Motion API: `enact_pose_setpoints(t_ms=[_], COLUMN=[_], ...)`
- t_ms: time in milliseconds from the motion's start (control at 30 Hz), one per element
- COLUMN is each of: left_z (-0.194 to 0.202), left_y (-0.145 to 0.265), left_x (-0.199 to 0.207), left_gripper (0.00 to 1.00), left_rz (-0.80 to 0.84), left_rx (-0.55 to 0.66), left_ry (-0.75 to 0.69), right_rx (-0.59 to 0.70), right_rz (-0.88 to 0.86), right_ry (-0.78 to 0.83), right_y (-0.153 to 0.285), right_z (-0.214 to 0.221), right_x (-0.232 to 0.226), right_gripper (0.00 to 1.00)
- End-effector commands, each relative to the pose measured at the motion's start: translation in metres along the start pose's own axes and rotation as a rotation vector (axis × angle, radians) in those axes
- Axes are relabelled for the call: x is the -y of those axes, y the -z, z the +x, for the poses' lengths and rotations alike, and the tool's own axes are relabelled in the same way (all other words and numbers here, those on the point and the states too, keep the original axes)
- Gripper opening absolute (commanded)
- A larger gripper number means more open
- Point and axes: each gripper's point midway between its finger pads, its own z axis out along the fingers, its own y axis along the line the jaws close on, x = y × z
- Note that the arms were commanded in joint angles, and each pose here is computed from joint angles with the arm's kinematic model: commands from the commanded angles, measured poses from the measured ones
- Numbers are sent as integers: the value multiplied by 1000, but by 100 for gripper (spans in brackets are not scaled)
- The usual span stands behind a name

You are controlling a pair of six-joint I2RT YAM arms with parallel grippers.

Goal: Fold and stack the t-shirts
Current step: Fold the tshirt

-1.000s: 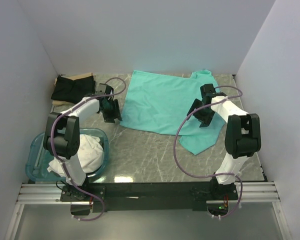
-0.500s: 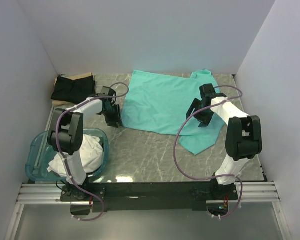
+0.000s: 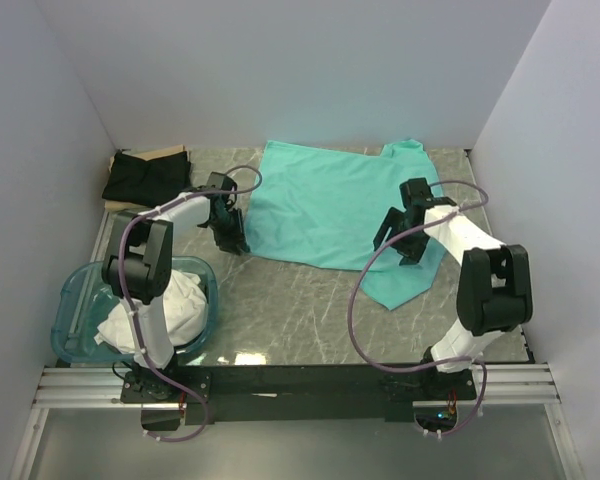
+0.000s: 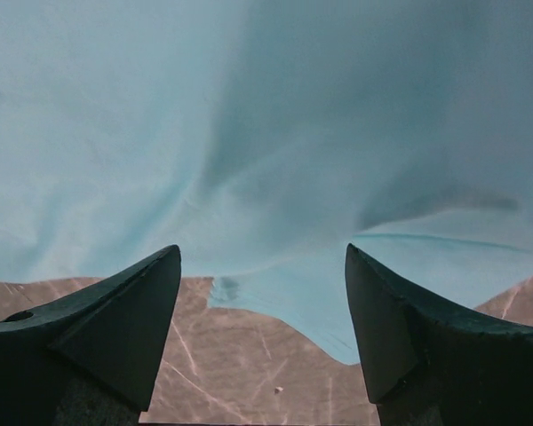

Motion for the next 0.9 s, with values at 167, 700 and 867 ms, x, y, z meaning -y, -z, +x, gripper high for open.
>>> enact_pose_setpoints(t_ms=[167, 700, 867], left_z=[-10, -35, -35], left_y=[-8, 1, 0], left_x=[12, 34, 32], left_gripper=[5, 0, 0], left_rz=[41, 106, 107], left_rx=[10, 52, 51], left_ry=[-3, 5, 9], right_rx=[-2, -82, -63], right_rz=[42, 138, 150], right_ry=[-7, -98, -103], right_y=[20, 12, 1], right_z=[41, 95, 85], right_x=[31, 73, 71], right_gripper=[81, 65, 55])
